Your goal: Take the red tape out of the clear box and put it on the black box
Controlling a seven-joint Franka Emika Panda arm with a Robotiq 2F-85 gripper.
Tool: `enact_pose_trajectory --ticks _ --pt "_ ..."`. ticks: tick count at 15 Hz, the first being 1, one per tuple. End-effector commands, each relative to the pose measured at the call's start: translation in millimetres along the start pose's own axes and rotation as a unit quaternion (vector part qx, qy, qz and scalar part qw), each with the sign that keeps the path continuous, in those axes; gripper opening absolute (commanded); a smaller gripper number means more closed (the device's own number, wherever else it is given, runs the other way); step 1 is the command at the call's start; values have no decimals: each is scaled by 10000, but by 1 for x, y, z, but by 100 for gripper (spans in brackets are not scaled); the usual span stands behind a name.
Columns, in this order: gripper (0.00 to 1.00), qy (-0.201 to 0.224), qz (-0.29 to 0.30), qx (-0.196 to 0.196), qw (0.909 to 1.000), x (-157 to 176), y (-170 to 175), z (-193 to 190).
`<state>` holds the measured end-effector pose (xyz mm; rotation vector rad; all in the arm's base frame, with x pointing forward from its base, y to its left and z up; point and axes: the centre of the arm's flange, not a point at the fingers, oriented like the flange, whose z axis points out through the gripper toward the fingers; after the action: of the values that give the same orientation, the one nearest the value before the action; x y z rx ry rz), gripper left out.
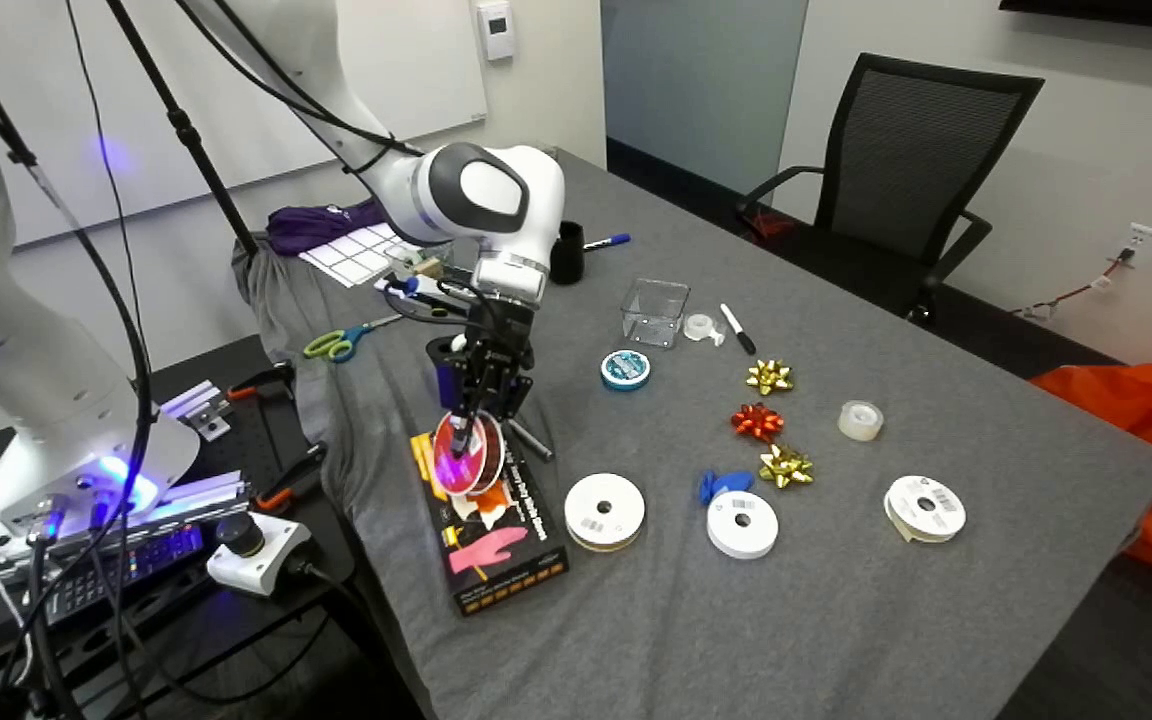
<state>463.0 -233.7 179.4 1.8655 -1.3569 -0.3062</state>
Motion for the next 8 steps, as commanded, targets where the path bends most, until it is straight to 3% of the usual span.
enact_pose_trajectory --ticks 1,5,8 --pt "68 -19 -134 115 9998 -2 9 8" --pt "97 -105 -58 244 9996 -1 4 3" --pt "100 -257 14 584 9980 -1 0 -5"
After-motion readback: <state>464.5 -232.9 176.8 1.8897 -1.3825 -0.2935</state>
